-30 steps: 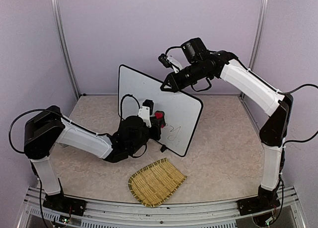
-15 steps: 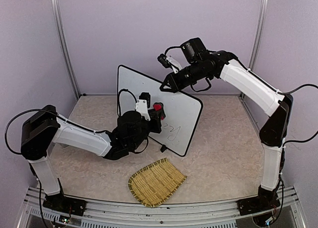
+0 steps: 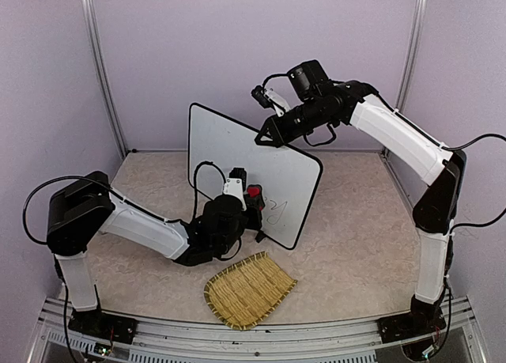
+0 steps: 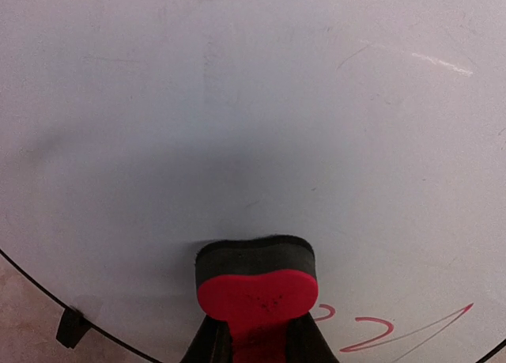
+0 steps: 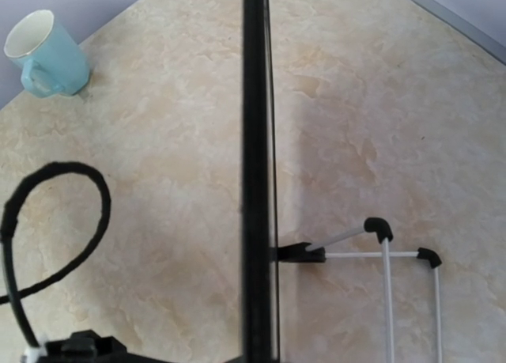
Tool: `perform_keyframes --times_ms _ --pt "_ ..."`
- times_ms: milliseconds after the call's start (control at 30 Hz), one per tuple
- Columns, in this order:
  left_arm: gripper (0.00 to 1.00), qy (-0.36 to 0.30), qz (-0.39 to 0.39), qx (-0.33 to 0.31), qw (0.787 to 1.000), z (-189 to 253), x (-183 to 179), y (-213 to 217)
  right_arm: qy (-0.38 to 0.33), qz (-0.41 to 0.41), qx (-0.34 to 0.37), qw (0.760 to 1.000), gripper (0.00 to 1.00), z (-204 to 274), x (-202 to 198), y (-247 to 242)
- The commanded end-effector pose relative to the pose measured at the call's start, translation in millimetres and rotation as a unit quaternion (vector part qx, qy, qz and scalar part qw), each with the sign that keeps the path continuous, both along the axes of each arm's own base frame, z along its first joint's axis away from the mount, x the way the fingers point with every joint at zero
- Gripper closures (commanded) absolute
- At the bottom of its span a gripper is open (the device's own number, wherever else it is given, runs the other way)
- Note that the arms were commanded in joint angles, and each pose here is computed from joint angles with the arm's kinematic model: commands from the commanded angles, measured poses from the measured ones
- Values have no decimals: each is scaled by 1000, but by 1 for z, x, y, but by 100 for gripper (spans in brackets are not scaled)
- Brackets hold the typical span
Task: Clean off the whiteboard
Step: Erase the center of the whiteboard.
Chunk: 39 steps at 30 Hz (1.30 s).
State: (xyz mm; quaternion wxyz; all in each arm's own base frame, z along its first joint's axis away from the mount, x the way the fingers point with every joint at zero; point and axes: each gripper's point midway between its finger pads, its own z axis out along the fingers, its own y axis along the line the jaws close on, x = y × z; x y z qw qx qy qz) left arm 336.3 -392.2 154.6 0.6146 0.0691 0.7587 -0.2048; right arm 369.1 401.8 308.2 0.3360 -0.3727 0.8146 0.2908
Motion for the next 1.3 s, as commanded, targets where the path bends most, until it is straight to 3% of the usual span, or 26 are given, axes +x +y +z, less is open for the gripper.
perform_keyframes --times_ms 0,433,933,1100,1267 --pt "80 39 -3 55 998 -48 -1 6 152 76 -38 985 100 -80 -58 33" --pt "81 40 -3 39 998 -46 -3 7 151 75 -38 985 100 -79 -58 32" --pt "80 -76 28 -8 997 81 18 15 151 75 -40 985 100 -80 -59 32" --pt "80 -73 13 -15 997 78 16 14 148 76 -40 985 100 -80 -58 32" --pt "80 -45 -39 4 998 36 -1 -9 149 77 -39 985 100 -80 -58 33"
